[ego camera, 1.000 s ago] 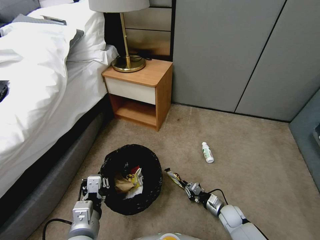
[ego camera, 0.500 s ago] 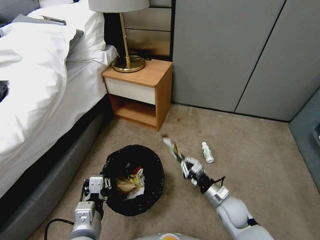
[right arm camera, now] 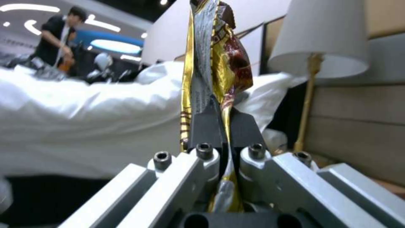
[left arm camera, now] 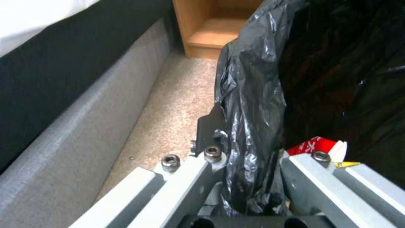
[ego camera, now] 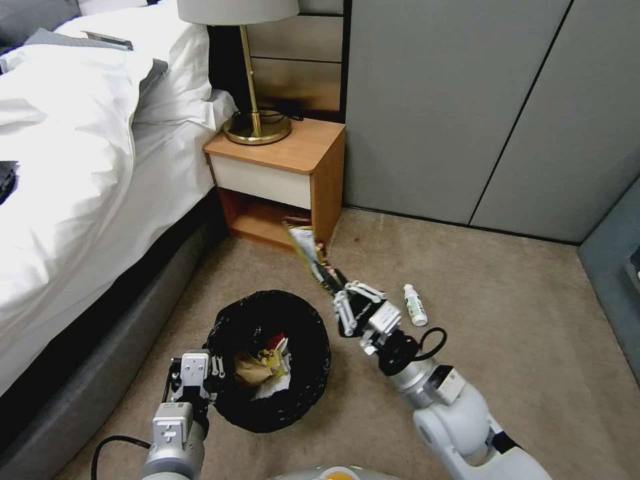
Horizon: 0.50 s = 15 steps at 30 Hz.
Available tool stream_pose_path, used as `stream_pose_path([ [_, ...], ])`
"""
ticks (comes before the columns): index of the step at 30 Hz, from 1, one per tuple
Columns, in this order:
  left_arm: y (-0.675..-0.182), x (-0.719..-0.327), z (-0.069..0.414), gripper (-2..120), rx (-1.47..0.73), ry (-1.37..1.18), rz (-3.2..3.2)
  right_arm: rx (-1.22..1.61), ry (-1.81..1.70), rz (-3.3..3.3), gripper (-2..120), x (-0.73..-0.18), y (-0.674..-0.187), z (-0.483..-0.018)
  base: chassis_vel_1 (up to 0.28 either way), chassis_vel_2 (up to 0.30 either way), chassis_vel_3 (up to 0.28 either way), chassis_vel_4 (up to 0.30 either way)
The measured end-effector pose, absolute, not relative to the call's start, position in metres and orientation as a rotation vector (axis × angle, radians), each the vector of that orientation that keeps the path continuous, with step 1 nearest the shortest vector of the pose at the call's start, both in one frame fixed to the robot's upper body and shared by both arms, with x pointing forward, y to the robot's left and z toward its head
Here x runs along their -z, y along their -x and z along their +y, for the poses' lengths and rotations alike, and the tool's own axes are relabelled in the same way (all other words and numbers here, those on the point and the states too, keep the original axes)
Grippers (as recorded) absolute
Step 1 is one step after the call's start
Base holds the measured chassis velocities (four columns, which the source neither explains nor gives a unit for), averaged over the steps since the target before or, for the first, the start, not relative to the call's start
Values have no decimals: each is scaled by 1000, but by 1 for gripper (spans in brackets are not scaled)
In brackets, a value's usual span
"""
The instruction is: Pick up the trash bin, then pick up the garbage from the floor and place it into the trash bin.
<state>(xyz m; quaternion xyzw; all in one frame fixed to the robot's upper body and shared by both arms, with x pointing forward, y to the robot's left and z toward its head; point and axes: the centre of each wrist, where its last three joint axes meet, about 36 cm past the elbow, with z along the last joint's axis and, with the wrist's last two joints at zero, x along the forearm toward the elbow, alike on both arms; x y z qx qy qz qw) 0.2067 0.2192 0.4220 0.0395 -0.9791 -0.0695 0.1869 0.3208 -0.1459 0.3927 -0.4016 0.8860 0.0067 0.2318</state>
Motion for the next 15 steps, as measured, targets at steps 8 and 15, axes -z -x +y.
stream_pose_path([
  [8, -207, -422, 215, 1, 189, -98, -2758, 14, 1244, 2512, 0, -363, -319, -125, 0, 0, 0, 0],
  [15, -205, -423, 209, 1, 192, -82, -2758, 49, 1316, 2565, 0, -325, -325, -102, 0, 0, 0, 0],
])
